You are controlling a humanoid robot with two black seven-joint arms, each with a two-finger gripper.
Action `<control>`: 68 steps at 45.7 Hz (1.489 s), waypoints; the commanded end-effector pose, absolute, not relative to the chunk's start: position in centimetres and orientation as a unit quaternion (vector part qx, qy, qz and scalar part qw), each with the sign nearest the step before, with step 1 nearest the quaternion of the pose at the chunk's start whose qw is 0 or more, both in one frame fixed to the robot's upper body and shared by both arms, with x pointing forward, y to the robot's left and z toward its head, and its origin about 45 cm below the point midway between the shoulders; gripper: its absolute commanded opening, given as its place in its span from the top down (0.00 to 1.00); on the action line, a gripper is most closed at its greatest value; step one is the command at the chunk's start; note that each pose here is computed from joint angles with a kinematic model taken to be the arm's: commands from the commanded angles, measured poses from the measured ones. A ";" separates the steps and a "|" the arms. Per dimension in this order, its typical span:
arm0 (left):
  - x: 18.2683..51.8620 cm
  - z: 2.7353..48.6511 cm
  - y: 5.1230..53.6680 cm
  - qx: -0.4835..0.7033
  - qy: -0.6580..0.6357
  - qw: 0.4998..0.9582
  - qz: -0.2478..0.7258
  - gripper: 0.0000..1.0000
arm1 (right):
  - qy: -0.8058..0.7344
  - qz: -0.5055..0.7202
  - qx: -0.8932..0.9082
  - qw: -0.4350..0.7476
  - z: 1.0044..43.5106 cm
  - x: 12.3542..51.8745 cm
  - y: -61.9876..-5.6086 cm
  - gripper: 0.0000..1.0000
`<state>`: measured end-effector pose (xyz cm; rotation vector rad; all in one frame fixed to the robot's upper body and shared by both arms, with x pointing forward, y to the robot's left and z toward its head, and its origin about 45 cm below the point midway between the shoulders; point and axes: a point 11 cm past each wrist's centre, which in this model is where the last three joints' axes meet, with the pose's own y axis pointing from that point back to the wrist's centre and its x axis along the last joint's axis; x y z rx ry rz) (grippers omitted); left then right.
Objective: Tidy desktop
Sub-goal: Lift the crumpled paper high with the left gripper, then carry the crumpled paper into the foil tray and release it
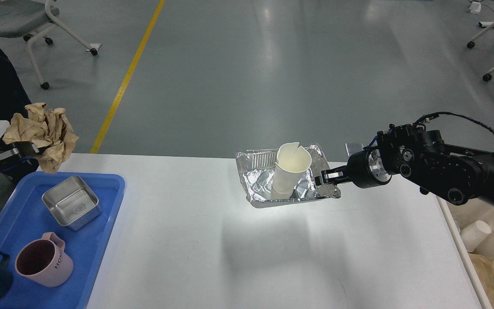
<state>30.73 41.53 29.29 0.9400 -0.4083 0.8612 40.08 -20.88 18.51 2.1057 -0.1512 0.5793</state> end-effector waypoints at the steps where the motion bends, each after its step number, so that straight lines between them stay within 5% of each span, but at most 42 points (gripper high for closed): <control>1: 32.6 28.9 38.2 0.410 -0.196 0.803 0.385 0.96 | -0.061 0.235 0.855 0.459 18.5 40.1 -21.0 1.00; 11: 36.8 29.6 28.7 0.354 -0.228 0.847 0.323 0.95 | -0.061 0.235 0.855 0.458 18.5 40.1 -20.9 1.00; 23: 38.1 26.4 20.7 0.348 -0.232 0.875 0.244 0.94 | -0.059 0.236 0.855 0.458 18.4 40.0 -20.6 1.00; 57: 37.3 22.0 11.8 0.336 -0.223 0.900 0.168 0.91 | -0.060 0.237 0.857 0.454 18.4 40.1 -20.2 1.00; 61: 37.4 21.7 11.3 0.337 -0.223 0.900 0.166 0.81 | -0.061 0.237 0.856 0.455 18.5 40.2 -20.3 1.00; 68: 37.1 21.6 10.4 0.333 -0.222 0.902 0.159 0.31 | -0.063 0.238 0.858 0.451 18.6 40.3 -20.1 1.00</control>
